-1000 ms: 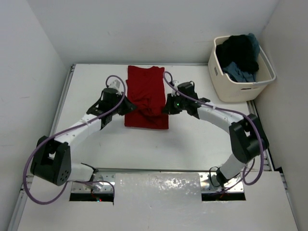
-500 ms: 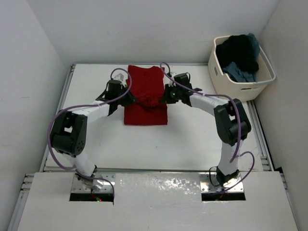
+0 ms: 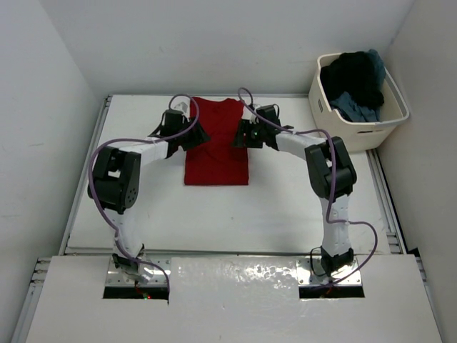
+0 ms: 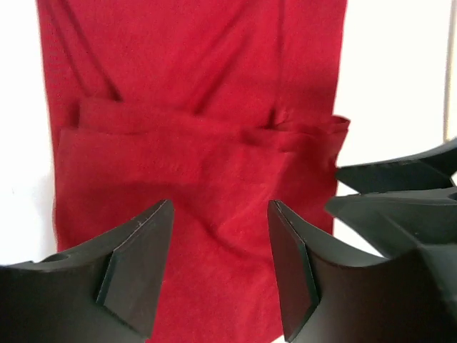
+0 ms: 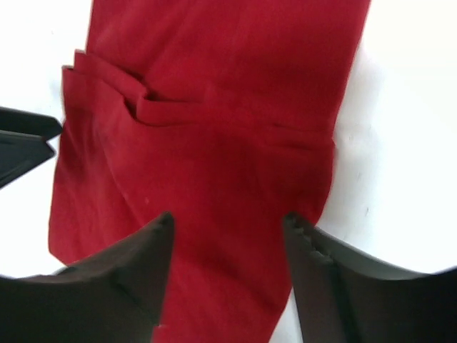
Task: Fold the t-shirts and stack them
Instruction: Fold the folded rectangular tshirt in 1/3 of the way, then grab one side of the 2/3 rectangular tshirt with both arms
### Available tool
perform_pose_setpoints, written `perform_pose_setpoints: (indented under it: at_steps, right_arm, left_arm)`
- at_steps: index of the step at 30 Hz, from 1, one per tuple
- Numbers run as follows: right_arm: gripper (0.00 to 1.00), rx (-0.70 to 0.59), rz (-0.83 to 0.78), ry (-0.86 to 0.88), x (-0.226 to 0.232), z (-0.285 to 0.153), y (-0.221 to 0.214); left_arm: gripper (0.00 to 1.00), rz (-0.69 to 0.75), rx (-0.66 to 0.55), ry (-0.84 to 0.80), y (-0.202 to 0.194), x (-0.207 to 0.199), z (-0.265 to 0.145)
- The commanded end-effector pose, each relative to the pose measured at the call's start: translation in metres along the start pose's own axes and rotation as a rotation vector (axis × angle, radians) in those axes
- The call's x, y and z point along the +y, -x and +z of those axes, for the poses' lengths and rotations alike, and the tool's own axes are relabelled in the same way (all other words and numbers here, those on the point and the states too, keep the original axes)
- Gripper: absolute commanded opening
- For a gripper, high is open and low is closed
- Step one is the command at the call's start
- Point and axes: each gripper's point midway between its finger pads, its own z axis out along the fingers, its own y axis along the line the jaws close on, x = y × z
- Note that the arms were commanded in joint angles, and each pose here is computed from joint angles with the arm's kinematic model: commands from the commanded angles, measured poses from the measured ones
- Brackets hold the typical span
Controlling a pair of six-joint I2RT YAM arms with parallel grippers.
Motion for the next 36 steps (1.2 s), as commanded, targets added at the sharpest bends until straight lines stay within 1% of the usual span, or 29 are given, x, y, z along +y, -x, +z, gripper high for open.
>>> perform_pose_setpoints:
  at_steps: [1,2,4,5,6,8,9,11,13,14,15,17,18,19,20,22,23,24,25,26,27,28,30,31,33,34,35,36]
  right_arm:
    - [0.63,-0.123,-0.052,0.050,0.020,-0.012,0.058]
    - [0.64,-0.132,-0.067,0.061,0.026,-0.016,0.064]
    - [0.69,-0.165,-0.089,0.079,0.035,-0.030,0.072]
    - [0.69,-0.174,-0.096,0.084,0.038,-0.035,0.073]
    - [0.70,-0.162,-0.100,0.082,0.035,-0.037,0.065]
    - [0.72,-0.173,-0.114,0.095,0.041,-0.049,0.064]
    - [0.74,-0.147,-0.113,0.100,0.039,-0.050,0.052]
    - [0.75,-0.130,-0.121,0.117,0.041,-0.055,0.040]
    - [0.77,-0.103,-0.155,0.148,0.051,-0.055,0.029]
    - [0.78,-0.085,-0.195,0.167,0.060,-0.054,0.020]
    - [0.79,-0.069,-0.208,0.170,0.062,-0.052,0.014]
    - [0.80,-0.038,-0.217,0.161,0.065,-0.050,0.003]
    - [0.80,-0.031,-0.211,0.155,0.064,-0.052,-0.001]
    - [0.81,-0.022,-0.198,0.146,0.060,-0.053,-0.006]
    - [0.85,-0.002,-0.185,0.128,0.054,-0.054,-0.018]
    - [0.85,0.016,-0.169,0.116,0.052,-0.068,-0.031]
    - [0.86,0.052,-0.137,0.112,0.047,-0.079,-0.057]
    - [0.86,0.091,-0.101,0.093,0.038,-0.083,-0.079]
    - [0.86,0.111,-0.081,0.088,0.035,-0.086,-0.090]
    - [0.86,0.097,-0.080,0.105,0.038,-0.087,-0.091]
    - [0.86,0.123,-0.054,0.117,0.038,-0.090,-0.105]
    - [0.86,0.134,-0.049,0.123,0.038,-0.090,-0.111]
    - [0.86,0.161,-0.033,0.117,0.036,-0.089,-0.121]
    - [0.86,0.176,-0.021,0.110,0.034,-0.090,-0.129]
    - [0.86,0.154,-0.008,0.114,0.033,-0.087,-0.129]
    - [0.85,0.157,0.010,0.113,0.031,-0.085,-0.133]
    - [0.85,0.145,0.014,0.116,0.031,-0.082,-0.130]
    - [0.83,0.139,0.017,0.117,0.032,-0.080,-0.129]
  left_arm:
    - [0.54,0.056,-0.089,-0.078,0.044,-0.027,-0.008]
    - [0.54,0.071,-0.100,-0.096,0.049,-0.034,-0.014]
    - [0.61,0.083,-0.119,-0.111,0.055,-0.040,-0.021]
    - [0.61,0.095,-0.139,-0.119,0.060,-0.045,-0.029]
    - [0.63,0.099,-0.140,-0.121,0.061,-0.046,-0.032]
    - [0.66,0.106,-0.140,-0.118,0.059,-0.047,-0.041]
    - [0.70,0.098,-0.119,-0.108,0.048,-0.041,-0.042]
    - [0.79,0.087,-0.120,-0.115,0.042,-0.041,-0.053]
    - [0.99,0.067,-0.101,-0.108,0.026,-0.034,-0.063]
    - [1.00,0.052,-0.102,-0.101,0.021,-0.031,-0.067]
    - [1.00,0.037,-0.081,-0.085,0.006,-0.021,-0.069]
    - [1.00,0.021,-0.098,-0.076,0.002,-0.018,-0.081]
    - [1.00,0.006,-0.059,-0.037,-0.015,-0.004,-0.083]
    - [1.00,0.003,-0.057,-0.018,-0.020,0.000,-0.088]
    - [1.00,-0.011,-0.035,0.018,-0.030,0.009,-0.091]
    - [1.00,-0.023,0.007,0.057,-0.054,0.026,-0.100]
    - [1.00,-0.040,0.045,0.094,-0.076,0.041,-0.105]
    - [1.00,-0.045,0.042,0.104,-0.079,0.044,-0.107]
    - [1.00,-0.049,0.061,0.116,-0.090,0.051,-0.108]
    - [1.00,-0.047,0.066,0.117,-0.093,0.054,-0.107]
    - [1.00,-0.057,0.085,0.113,-0.100,0.056,-0.106]
    - [1.00,-0.053,0.072,0.096,-0.098,0.054,-0.103]
    - [1.00,-0.068,0.106,0.099,-0.108,0.058,-0.099]
    - [0.98,-0.069,0.109,0.095,-0.112,0.060,-0.097]
    - [0.93,-0.077,0.114,0.088,-0.116,0.062,-0.094]
    - [0.86,-0.076,0.105,0.083,-0.114,0.061,-0.092]
    - [0.81,-0.082,0.117,0.096,-0.117,0.065,-0.089]
    - [0.79,-0.083,0.119,0.109,-0.118,0.068,-0.088]
